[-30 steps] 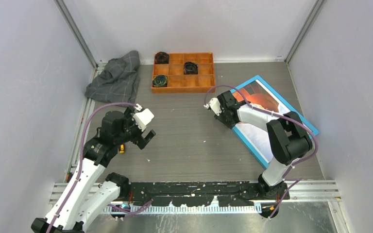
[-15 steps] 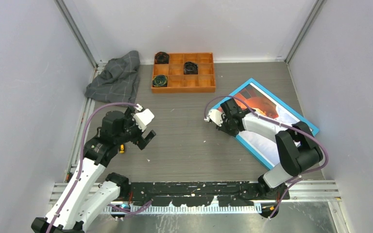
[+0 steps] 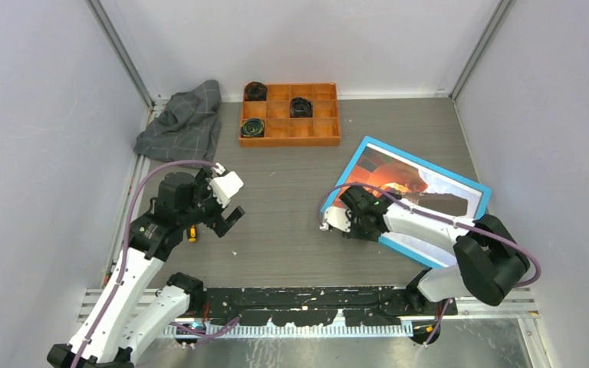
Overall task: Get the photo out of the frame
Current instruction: Move the photo frame to the center of the board.
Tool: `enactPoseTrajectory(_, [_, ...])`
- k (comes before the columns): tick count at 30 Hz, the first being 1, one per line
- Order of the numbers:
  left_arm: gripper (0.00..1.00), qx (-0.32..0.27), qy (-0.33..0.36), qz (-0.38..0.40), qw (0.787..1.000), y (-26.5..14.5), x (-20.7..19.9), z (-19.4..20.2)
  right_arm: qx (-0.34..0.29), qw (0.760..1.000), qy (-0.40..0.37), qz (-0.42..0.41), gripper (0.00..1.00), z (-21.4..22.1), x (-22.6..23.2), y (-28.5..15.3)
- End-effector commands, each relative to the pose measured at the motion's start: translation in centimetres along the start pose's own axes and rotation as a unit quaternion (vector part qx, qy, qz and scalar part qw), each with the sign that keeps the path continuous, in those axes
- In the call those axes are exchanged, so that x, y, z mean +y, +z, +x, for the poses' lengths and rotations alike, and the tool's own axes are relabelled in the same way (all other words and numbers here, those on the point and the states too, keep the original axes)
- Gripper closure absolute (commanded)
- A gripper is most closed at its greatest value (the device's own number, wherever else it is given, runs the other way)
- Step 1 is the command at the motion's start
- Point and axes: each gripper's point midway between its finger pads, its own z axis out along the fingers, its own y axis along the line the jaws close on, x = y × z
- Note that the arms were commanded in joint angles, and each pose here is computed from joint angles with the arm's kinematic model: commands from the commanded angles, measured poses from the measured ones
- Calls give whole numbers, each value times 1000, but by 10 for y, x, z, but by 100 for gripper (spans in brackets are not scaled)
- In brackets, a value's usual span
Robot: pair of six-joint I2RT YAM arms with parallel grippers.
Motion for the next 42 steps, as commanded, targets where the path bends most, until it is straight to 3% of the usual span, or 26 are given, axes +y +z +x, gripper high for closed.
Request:
enactPoseTrajectory(1, [0, -12, 11, -7, 1000, -13, 4, -13, 12, 997, -69, -44, 88, -7, 35, 0])
enactPoseTrajectory(23, [0, -3, 17, 37, 999, -8, -16, 2, 22, 985, -161, -61, 89, -11, 100, -17])
enactPoseTrajectory(32, [0, -5, 4, -1, 1000, 13, 4, -3, -62, 983, -151, -78, 93, -80, 98, -28])
enactPoseTrajectory(39, [0, -18, 75, -2, 997, 47, 13, 1, -103, 978, -153, -100, 94, -129, 96, -30])
enactPoseTrajectory(41, [0, -22, 93, 13, 995, 60, 7, 8, -101, 978, -150, -104, 87, -138, 94, -28])
enactPoseTrajectory(42, [0, -28, 102, 12, 994, 65, 6, 8, -95, 979, -148, -103, 78, -139, 93, -27])
